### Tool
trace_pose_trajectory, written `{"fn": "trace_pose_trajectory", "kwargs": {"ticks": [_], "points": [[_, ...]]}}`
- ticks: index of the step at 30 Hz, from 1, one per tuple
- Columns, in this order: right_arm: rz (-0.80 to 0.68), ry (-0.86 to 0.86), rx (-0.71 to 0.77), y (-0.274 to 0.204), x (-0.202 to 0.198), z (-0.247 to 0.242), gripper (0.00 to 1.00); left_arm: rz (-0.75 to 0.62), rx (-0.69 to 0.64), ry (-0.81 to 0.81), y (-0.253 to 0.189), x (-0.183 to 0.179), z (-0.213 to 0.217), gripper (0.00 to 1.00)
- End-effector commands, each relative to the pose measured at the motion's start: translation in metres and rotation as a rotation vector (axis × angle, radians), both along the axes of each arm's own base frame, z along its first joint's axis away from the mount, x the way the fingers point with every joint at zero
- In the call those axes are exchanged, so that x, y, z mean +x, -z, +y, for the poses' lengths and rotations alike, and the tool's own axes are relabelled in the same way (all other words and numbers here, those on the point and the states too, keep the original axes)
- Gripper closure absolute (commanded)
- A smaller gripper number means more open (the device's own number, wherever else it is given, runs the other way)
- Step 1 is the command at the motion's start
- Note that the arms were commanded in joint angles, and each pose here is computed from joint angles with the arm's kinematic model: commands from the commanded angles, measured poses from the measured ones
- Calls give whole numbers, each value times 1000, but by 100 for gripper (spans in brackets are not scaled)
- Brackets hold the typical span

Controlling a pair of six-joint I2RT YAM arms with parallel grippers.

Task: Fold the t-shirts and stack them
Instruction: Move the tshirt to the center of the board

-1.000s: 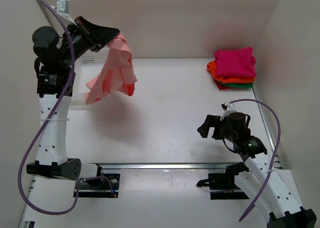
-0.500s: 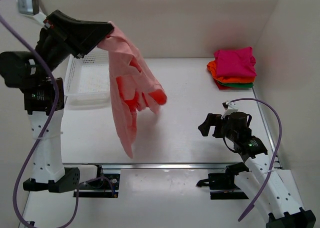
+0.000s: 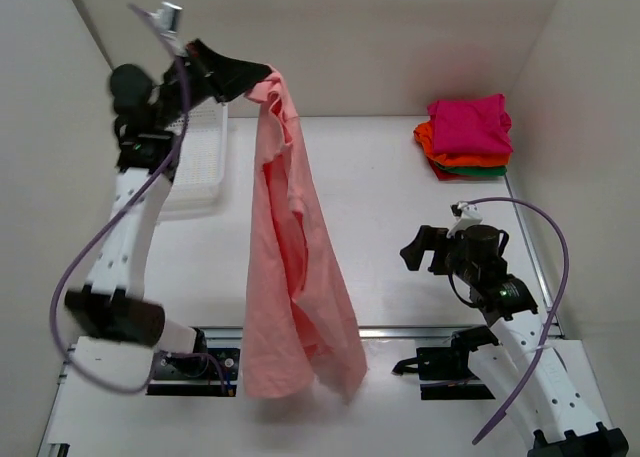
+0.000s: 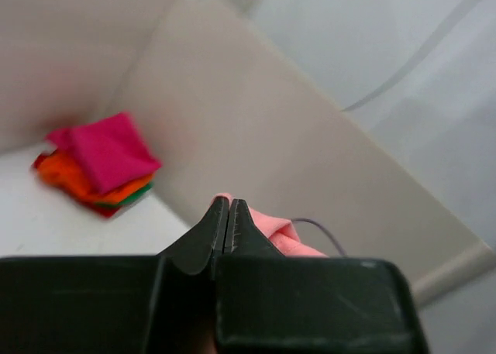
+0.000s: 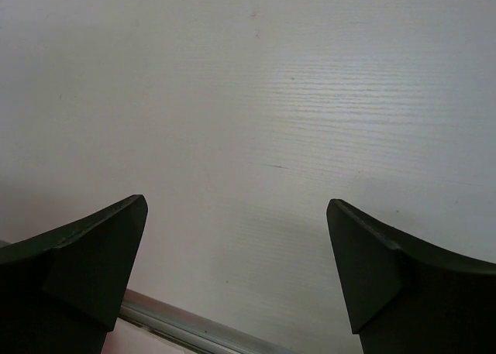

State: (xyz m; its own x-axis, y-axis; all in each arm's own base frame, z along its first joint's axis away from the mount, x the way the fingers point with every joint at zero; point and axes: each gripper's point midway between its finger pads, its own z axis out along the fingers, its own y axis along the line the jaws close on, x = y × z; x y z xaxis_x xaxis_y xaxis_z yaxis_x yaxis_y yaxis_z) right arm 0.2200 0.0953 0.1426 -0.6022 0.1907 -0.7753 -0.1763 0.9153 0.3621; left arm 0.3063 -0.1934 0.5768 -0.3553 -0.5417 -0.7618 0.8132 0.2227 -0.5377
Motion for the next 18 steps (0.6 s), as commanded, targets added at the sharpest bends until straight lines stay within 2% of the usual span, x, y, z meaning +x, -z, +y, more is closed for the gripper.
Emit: {"fn": "trace_pose_trajectory", "kwargs": {"ticks": [1,2,5,7,8,9,10,12,14,16,17,18], "points": [[-31,4,-7,-6,8,0,1,252,136,-156,130,130,-10,100],[-40,4,6,-12,10,2,1,298,165,-158,150,142,-17,100],[-19,2,-13,-6,13,7,1,402,337,-268,214,217,-35,100],[-7,-3,-20,-6,17,12,0,367,418,-393,226,257,-38,100],[2,-8,-24,-5,18,16,1,391,452,-468,242,281,-31,71],[-2,-3,-31,-6,20,16,1,398,460,-485,247,288,-34,49],[4,-11,-27,-7,22,19,1,414,458,-489,258,299,-38,1],[6,-40,-13,-11,23,30,1,451,448,-490,272,310,-28,1],[9,-72,-3,-13,21,42,0,473,496,-485,285,305,-24,1],[51,-104,-5,-1,13,57,1,470,564,-484,293,282,-16,1],[65,-138,-21,6,7,67,1,550,625,-457,337,266,-13,2],[75,-151,-17,9,4,74,1,488,584,-480,304,252,-6,2]]}}
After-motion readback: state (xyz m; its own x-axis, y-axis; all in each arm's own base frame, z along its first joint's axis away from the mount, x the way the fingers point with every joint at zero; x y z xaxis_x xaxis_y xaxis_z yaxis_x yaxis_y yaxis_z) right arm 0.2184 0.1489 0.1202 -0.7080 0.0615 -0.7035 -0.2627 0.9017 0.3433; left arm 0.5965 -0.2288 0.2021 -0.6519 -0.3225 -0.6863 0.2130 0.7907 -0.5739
